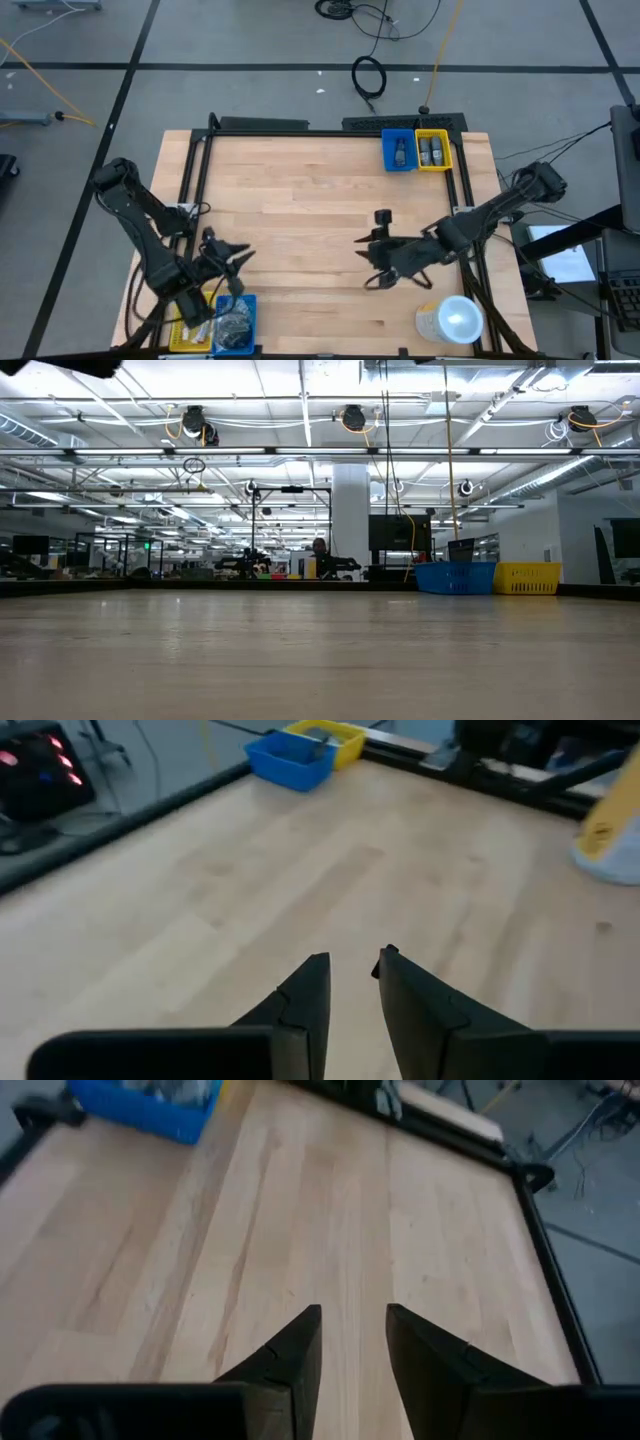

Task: Pick & Place Travel size toiletries
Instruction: Return to Home Position

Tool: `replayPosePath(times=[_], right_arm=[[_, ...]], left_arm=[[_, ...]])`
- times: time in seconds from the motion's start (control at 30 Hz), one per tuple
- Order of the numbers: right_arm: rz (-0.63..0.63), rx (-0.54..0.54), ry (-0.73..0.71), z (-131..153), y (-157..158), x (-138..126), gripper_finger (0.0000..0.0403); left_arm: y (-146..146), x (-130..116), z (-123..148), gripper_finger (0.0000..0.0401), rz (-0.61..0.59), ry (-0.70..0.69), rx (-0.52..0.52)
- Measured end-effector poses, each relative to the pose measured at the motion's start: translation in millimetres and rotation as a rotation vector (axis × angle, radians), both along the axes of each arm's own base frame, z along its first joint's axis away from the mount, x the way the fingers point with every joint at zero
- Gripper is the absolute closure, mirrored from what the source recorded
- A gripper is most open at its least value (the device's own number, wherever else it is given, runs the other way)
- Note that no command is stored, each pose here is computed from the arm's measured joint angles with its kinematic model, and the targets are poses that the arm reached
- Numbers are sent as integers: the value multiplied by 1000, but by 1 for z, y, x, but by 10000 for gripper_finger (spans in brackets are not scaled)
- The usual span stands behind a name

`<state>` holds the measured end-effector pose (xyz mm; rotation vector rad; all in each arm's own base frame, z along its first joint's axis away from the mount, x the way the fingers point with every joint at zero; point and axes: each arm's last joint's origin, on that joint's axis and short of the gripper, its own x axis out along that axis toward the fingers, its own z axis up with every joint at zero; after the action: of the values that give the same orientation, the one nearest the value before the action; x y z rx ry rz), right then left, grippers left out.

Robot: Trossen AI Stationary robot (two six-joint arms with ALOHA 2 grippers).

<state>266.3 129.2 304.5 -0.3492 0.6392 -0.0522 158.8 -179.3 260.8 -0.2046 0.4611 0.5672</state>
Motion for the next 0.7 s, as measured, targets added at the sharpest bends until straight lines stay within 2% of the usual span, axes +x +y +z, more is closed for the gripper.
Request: replayPosePath(times=[0.2,0.43,0.7], right_arm=[[1,97,-197,-7,-26,-44,297],[-13,205,-440,-24,-59,-96,298],[-81,239,-615,-35,-89,-132,298]], left_arm=[[24,5,18,313,5,27,45],[45,-1,47,313,-46,-38,110],[57,8,66,313,-96,-56,190]])
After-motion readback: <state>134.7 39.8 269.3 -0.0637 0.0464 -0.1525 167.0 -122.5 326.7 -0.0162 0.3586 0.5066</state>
